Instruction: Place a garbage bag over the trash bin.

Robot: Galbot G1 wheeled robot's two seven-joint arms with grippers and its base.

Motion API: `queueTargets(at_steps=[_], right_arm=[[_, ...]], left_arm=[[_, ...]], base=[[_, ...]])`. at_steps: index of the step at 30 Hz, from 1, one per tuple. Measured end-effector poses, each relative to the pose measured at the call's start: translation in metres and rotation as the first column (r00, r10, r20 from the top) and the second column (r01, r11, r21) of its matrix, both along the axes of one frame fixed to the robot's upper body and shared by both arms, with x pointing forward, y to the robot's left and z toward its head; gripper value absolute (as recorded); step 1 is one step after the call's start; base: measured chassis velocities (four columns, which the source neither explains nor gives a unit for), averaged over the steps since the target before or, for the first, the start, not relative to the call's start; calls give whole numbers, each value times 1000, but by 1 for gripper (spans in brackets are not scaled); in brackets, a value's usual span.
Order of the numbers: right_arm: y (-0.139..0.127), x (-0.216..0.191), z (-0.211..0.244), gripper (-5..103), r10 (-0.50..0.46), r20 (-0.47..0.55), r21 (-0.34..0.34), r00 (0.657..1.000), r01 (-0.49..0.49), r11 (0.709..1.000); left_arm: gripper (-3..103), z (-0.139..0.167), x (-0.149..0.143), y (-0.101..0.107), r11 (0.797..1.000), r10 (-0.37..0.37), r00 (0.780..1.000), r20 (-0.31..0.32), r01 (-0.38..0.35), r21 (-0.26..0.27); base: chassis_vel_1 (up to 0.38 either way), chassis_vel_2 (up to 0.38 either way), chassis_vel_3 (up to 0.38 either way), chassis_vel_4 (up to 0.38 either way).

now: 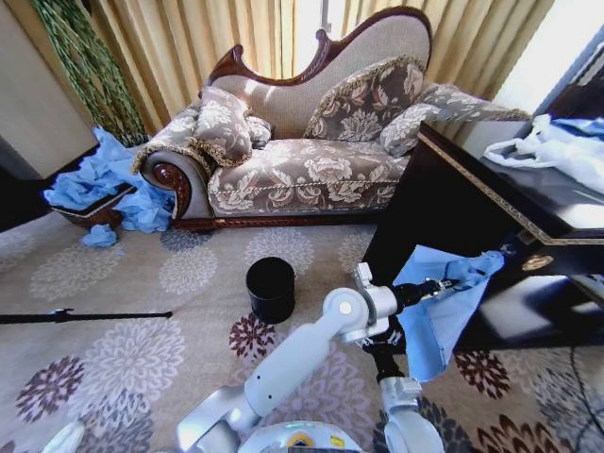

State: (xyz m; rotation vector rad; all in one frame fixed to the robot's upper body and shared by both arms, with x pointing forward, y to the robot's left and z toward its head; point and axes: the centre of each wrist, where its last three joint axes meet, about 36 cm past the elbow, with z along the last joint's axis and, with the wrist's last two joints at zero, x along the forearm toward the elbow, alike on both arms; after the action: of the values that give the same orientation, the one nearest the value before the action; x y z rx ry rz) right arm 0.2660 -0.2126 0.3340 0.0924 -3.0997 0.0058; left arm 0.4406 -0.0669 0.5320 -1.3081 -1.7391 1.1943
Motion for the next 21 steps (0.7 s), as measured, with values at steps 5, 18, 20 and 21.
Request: queueTargets(at_steps=[5,18,20,21], right_arm=[[0,1,0,100,1,1,-2,1000,-1,1000],[-5,6,-2,100,2,2,-2,1000,-2,1000],[-5,6,-2,100,2,1,-1,1000,-2,1000],[-6,5,-3,100,1,-1,-1,1000,-1,1000]], left_arm=[[0,2,-1,3,1000,7,1000,5,-7,-1],[0,12,5,34,984,64,998,25,-67,162],[0,11,4,38,983,65,998,25,-68,169],[0,10,3,41,982,65,998,26,-69,176]], base=[[0,0,0,0],[0,0,0,0],[0,0,0,0],[0,0,0,0]])
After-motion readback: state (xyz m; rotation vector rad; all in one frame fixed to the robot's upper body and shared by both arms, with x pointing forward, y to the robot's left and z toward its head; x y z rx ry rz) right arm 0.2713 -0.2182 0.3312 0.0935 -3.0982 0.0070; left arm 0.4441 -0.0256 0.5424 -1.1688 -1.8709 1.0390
